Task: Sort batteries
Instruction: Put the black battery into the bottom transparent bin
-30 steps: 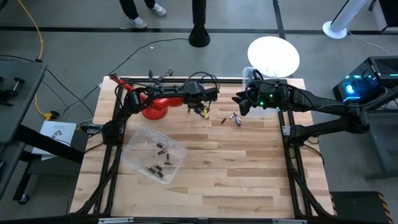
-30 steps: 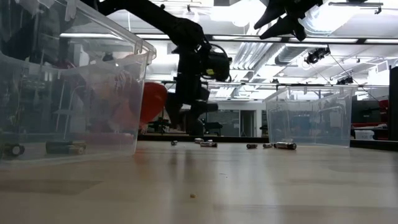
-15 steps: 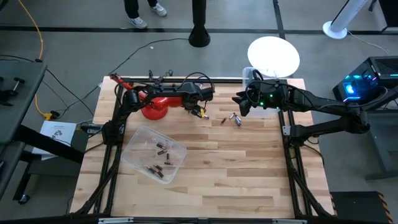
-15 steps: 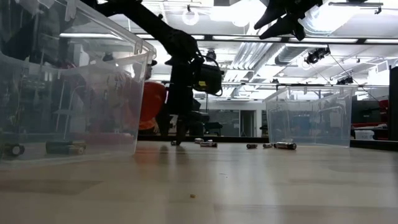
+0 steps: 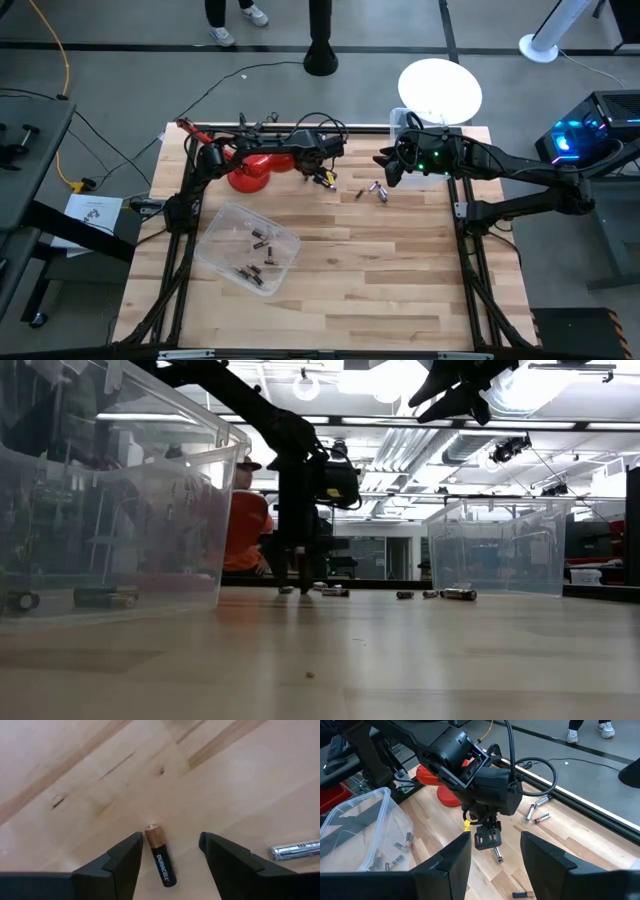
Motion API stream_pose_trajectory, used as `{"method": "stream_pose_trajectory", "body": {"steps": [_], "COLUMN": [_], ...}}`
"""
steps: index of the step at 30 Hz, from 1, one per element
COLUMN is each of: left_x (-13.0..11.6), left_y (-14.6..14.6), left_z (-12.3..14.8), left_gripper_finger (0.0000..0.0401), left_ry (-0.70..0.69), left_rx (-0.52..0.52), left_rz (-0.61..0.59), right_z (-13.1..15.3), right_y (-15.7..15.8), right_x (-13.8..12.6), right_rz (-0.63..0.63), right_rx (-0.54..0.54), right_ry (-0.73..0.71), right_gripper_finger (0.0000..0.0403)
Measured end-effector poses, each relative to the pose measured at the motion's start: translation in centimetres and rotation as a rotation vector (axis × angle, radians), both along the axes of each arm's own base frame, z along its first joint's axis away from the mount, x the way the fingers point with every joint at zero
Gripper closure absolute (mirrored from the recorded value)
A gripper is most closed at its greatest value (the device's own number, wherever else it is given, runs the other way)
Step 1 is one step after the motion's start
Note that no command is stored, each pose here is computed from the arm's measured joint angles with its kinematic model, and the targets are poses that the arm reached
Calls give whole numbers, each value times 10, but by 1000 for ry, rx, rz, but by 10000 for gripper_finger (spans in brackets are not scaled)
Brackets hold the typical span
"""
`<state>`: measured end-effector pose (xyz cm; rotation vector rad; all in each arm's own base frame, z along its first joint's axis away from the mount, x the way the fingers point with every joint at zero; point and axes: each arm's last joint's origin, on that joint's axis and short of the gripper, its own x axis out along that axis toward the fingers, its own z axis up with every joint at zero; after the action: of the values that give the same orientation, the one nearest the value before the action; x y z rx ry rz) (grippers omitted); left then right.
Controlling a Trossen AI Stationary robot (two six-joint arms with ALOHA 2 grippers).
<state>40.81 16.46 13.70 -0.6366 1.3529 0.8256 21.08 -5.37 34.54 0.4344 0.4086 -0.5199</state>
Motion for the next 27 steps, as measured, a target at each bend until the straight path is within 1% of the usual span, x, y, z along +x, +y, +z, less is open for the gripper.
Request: {"method": "stream_pose_trajectory", "body": {"steps": [5, 8, 10, 13, 14, 15, 18, 19, 21, 24, 27], "left_x": [3, 4, 4, 6, 7, 7, 14, 16, 18, 18, 9], "left_y": [-11, -13, -14, -14, -14, -13, -11, -10, -8, -4, -10], "left_z": [-1, -1, -1, -1, 0, 1, 9, 15, 36, 79, 117], "left_gripper_finger": [237, 269, 300, 364, 379, 386, 381, 382, 390, 395, 394], "left_ry": [6, 6, 7, -14, -25, -41, -102, -120, -172, -313, -386], "left_rx": [-23, -31, -33, -39, -45, -52, -46, -36, -1, 89, 149], "left_rz": [-23, -48, -64, -93, -107, -119, -167, -178, -204, -258, -337], "right_z": [0, 0, 0, 0, 0, 0, 0, 0, 0, 0, 0], "right_y": [0, 0, 0, 0, 0, 0, 0, 0, 0, -1, -1], "right_x": [0, 0, 0, 0, 0, 0, 0, 0, 0, 0, 0], "right_rz": [0, 0, 0, 0, 0, -1, -2, -2, -4, -37, -51], "right_rx": [0, 0, 0, 0, 0, 0, 2, 2, 0, -7, 1], "right_ry": [0, 0, 0, -1, 0, 0, -1, -1, -1, -2, -7], "right_gripper_finger": [238, 238, 238, 238, 238, 238, 238, 238, 238, 238, 238]}}
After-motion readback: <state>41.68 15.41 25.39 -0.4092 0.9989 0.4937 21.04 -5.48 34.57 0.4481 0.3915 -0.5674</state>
